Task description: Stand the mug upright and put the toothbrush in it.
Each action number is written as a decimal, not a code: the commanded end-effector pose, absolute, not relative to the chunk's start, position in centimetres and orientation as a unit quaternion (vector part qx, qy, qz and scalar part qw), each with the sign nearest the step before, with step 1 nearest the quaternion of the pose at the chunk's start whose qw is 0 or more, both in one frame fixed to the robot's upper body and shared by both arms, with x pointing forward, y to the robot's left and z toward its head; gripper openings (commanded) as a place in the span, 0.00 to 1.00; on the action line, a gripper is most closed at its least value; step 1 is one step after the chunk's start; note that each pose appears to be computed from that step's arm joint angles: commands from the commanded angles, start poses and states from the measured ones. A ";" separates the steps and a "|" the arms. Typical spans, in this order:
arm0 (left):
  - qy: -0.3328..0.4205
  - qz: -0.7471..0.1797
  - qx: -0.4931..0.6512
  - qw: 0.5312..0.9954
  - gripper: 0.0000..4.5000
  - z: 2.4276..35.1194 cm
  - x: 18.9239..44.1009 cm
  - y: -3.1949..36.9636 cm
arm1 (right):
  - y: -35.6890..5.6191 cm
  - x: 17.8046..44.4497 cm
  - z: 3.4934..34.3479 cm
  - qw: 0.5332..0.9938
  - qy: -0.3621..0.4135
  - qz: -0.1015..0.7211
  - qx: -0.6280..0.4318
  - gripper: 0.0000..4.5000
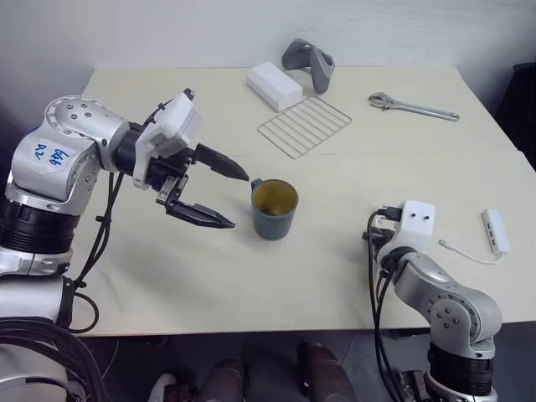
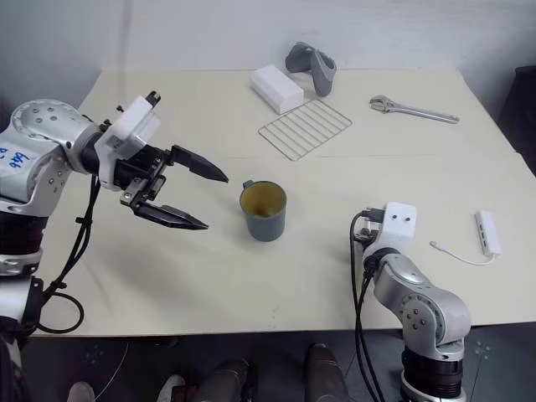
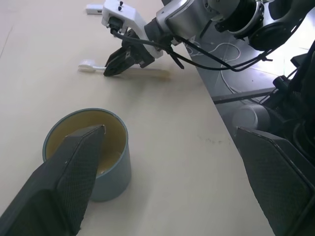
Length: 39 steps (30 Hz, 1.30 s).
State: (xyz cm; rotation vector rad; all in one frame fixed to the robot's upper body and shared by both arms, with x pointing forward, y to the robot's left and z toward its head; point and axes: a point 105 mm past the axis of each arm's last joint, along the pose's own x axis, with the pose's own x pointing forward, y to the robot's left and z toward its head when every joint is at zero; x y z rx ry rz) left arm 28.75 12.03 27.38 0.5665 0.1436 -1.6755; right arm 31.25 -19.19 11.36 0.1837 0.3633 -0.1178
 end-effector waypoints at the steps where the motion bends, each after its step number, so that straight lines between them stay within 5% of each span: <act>1: 0.061 -0.757 0.254 0.599 1.00 28.2 27.8 12.3 | -19.0 31.1 11.7 0.979 0.172 -0.055 0.094 0.04; 8: 0.059 -0.742 0.212 0.633 1.00 28.7 27.6 12.9 | -17.3 33.0 18.0 0.995 0.044 0.016 0.088 0.04; 14: 0.055 -0.664 0.151 0.730 1.00 28.5 28.0 16.2 | -9.2 33.5 28.8 0.952 -0.127 0.257 0.106 0.04; 18: 0.055 -0.636 0.121 0.760 1.00 28.4 27.7 17.4 | -4.7 32.8 32.0 0.906 -0.171 0.360 0.140 0.04; 24: 0.040 -0.607 0.091 0.788 1.00 29.0 27.9 18.2 | 0.6 34.2 30.1 0.885 -0.182 0.405 0.141 0.04; 29: 0.038 -0.607 0.090 0.789 1.00 29.0 28.0 17.9 | 0.6 36.1 28.5 0.896 -0.220 0.365 0.123 0.04; 39: 0.031 -0.610 0.095 0.786 1.00 29.3 28.5 17.5 | 0.4 35.1 27.8 0.892 -0.228 0.370 0.123 0.04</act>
